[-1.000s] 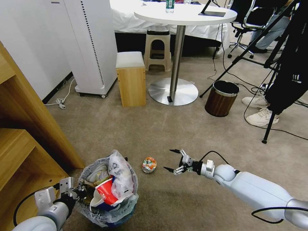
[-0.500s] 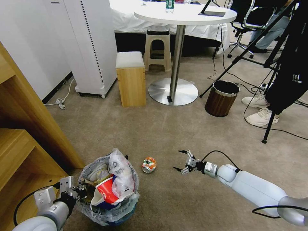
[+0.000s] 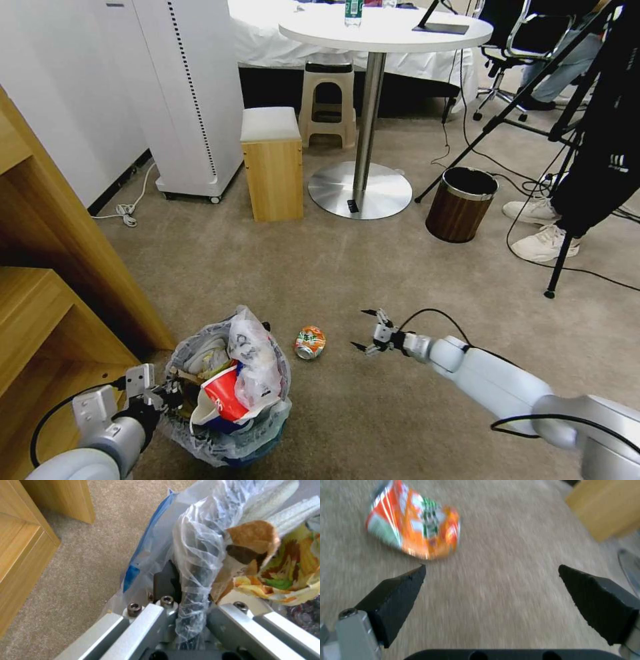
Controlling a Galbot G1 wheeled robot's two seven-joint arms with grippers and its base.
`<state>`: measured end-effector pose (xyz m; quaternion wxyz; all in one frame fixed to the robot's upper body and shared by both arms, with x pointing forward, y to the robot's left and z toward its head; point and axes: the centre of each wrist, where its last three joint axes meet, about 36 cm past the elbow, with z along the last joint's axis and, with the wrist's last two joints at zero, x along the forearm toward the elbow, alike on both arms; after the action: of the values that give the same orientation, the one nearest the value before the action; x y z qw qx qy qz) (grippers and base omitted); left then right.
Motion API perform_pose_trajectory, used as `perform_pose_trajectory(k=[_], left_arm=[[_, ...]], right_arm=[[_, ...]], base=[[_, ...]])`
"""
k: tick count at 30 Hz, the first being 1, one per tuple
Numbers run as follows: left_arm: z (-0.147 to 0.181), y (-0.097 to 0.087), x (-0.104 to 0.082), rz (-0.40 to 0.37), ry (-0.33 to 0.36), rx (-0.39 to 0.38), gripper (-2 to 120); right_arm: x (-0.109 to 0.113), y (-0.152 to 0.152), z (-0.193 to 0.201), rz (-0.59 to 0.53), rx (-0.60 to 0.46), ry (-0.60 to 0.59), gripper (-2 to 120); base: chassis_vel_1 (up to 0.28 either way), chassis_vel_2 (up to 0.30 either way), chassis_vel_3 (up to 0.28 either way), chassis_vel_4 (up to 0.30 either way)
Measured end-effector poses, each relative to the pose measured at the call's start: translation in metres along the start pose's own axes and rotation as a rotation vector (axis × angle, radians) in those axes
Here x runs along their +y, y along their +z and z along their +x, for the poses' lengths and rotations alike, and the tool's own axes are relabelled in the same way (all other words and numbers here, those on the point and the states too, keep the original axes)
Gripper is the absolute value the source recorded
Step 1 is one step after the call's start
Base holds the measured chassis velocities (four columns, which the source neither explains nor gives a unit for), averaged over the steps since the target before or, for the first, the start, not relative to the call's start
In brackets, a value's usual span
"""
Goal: Pick up the trash bin and place the garbage on the floor into it.
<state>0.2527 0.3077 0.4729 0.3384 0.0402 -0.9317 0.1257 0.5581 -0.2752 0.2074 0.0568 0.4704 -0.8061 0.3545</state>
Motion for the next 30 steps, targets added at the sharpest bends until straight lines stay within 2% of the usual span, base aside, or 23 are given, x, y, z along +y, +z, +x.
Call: perform_pose_trajectory(k=[11,17,30], left_arm=[[0.003,-0.001,-0.003,0.005,0.009,-0.012,0],[0.004,-0.002,-0.003,0.006,0.007,-0.015,0],[0.005,-0.004,-0.003,0.006,0.009,-0.027,0]], right_arm=[[0.012,-0.019,-0.04,0.033,-0.03,-0.044,98],[0.021,-0.022,-0.041,0.029,-0.047,-0.068,98],[0.029,-0.008,-0.04,0.053,0.006,-0.102,98]], base=[[0.0,0.0,0.0,0.0],[0.0,0.0,0.0,0.0],[0.0,0.0,0.0,0.0]])
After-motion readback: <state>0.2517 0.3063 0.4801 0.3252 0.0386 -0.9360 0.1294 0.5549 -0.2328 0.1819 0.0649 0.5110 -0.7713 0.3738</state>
